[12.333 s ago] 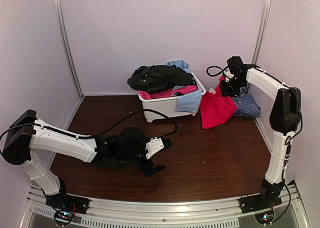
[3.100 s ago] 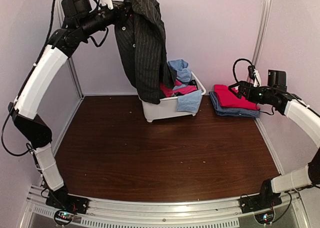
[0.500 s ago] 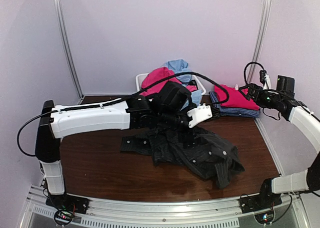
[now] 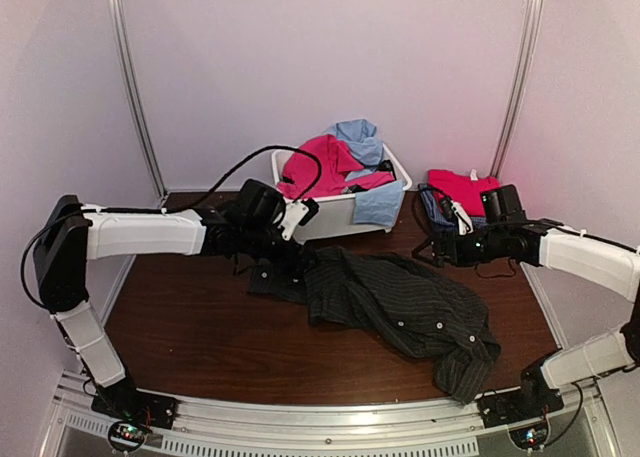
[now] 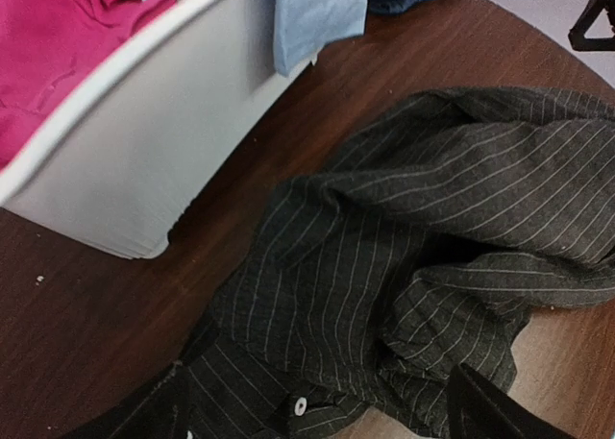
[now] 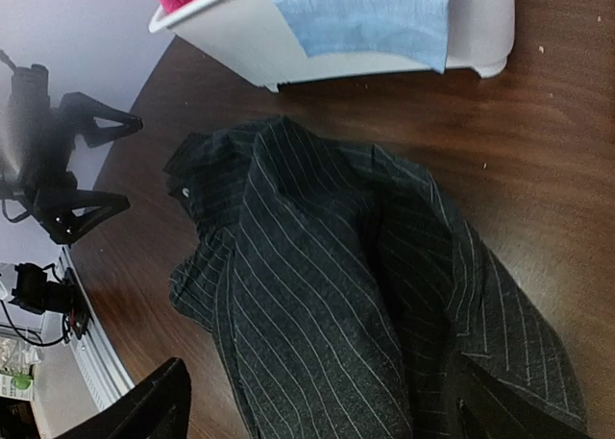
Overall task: Fold and stack the mixed laundry pile
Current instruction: Place the crumpled shirt at the center of the board, then move the crumpled shirt to the center of the board, then pick up the crumpled shirt from the center of the board.
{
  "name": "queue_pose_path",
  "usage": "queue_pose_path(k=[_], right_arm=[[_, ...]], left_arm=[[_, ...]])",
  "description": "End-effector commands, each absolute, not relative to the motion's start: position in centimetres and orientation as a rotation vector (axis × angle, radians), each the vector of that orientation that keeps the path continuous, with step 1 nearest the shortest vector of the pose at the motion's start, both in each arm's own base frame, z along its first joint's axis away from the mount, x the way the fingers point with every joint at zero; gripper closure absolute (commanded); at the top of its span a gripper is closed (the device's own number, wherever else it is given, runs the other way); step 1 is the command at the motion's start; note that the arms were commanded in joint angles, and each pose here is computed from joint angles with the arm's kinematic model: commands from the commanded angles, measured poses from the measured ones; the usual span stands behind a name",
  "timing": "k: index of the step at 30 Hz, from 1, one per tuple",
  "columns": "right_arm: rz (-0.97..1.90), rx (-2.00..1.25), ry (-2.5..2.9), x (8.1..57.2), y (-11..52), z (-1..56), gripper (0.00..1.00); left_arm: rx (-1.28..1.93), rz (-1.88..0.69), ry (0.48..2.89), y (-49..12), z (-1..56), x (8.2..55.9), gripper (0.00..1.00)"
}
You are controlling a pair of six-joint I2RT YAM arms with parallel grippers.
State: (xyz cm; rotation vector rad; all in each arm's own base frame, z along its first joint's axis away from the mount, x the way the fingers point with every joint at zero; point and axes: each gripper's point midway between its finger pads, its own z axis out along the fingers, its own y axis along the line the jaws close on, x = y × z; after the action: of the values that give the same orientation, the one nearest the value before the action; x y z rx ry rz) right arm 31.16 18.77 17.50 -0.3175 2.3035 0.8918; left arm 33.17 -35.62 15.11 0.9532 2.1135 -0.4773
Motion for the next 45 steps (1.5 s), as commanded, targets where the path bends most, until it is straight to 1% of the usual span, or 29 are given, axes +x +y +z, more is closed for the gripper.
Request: queue_pose_path(k=[1, 3, 5, 6, 7, 8, 9, 10, 12, 13, 14, 18, 21, 22, 23, 24, 26, 29, 32, 34, 38, 42, 43, 44, 45], right_arm=[[0.802, -0.281, 2.453, 29.2, 18.6, 12.4, 0.09], [0.784, -0.273, 2.498, 28.6, 18.6, 10.7, 0.11], [0.767, -0.259, 2.540, 28.2, 18.6, 9.2, 0.12], [0.768, -0.252, 2.559, 28.0, 18.7, 8.5, 0.13], [0.770, -0.254, 2.575, 27.8, 18.9, 7.8, 0.13], [0.764, -0.254, 2.588, 27.8, 19.0, 7.1, 0.14], [0.756, -0.255, 2.602, 27.9, 19.1, 6.4, 0.15], [0.744, -0.256, 2.610, 28.1, 19.2, 5.8, 0.16], [0.737, -0.265, 2.615, 29.2, 19.7, 4.9, 0.19], [0.742, -0.274, 2.605, 30.0, 20.2, 4.9, 0.20], [0.745, -0.285, 2.607, 30.9, 20.8, 4.4, 0.21], [0.838, -0.422, 2.529, 34.6, 26.0, 5.9, 0.29], [0.943, -0.610, 2.437, 35.0, 30.9, 8.9, 0.32], [0.983, -0.645, 2.408, 34.8, 31.8, 10.0, 0.33], [1.025, -0.662, 2.388, 34.5, 32.1, 10.9, 0.33], [1.041, -0.665, 2.373, 34.3, 31.8, 11.6, 0.32], [1.028, -0.634, 2.347, 34.4, 30.1, 13.1, 0.30], [0.970, -0.510, 2.304, 35.6, 25.8, 15.3, 0.25], [0.824, -0.318, 2.343, 38.0, 20.6, 14.5, 0.23], [0.743, -0.269, 2.411, 38.7, 18.9, 13.0, 0.23], [0.710, -0.236, 2.500, 38.6, 18.4, 10.4, 0.24], [0.706, -0.207, 2.579, 37.9, 18.2, 7.4, 0.25], [0.724, -0.211, 2.592, 37.7, 18.4, 6.9, 0.27], [0.757, -0.213, 2.599, 37.5, 18.7, 6.5, 0.33], [0.791, -0.217, 2.599, 37.3, 19.1, 6.3, 0.41]], left_arm=[[0.906, -0.506, 2.156, -37.1, 11.9, 33.9, 0.07], [0.895, -0.489, 2.174, -37.5, 10.7, 34.6, 0.07], [0.874, -0.450, 2.209, -37.7, 9.3, 35.5, 0.11], [0.854, -0.399, 2.235, -37.3, 8.4, 36.1, 0.15], [0.850, -0.377, 2.260, -37.1, 7.6, 36.2, 0.22], [0.844, -0.363, 2.278, -36.9, 7.1, 36.2, 0.32], [0.835, -0.351, 2.295, -36.4, 6.7, 36.0, 0.46], [0.822, -0.344, 2.306, -35.8, 6.6, 35.6, 0.62], [0.773, -0.327, 2.313, -34.1, 6.9, 34.9, 0.87], [0.743, -0.333, 2.304, -33.2, 7.6, 34.5, 0.96], [0.710, -0.336, 2.292, -32.0, 8.6, 33.8, 1.00], [0.608, -0.250, 2.329, -26.2, 9.1, 30.9, 1.00], [0.549, -0.239, 2.380, -22.7, 9.1, 29.1, 1.00], [0.537, -0.232, 2.397, -21.8, 9.0, 28.5, 0.93], [0.522, -0.237, 2.395, -21.3, 9.3, 28.1, 0.76], [0.506, -0.261, 2.378, -21.0, 9.8, 27.8, 0.50], [0.451, -0.349, 2.308, -20.9, 11.9, 27.9, 0.30], [0.336, -0.488, 2.234, -20.3, 14.6, 29.1, 0.21], [0.266, -0.465, 2.266, -19.0, 14.3, 31.0, 0.18], [0.238, -0.426, 2.313, -18.5, 13.4, 32.5, 0.18], [0.243, -0.447, 2.411, -19.2, 10.8, 33.6, 0.18], [0.253, -0.499, 2.484, -20.3, 8.4, 33.5, 0.18], [0.261, -0.523, 2.501, -20.6, 7.8, 33.3, 0.19], [0.273, -0.558, 2.506, -21.1, 7.4, 33.1, 0.24], [0.284, -0.588, 2.508, -21.5, 7.0, 33.0, 0.32]])
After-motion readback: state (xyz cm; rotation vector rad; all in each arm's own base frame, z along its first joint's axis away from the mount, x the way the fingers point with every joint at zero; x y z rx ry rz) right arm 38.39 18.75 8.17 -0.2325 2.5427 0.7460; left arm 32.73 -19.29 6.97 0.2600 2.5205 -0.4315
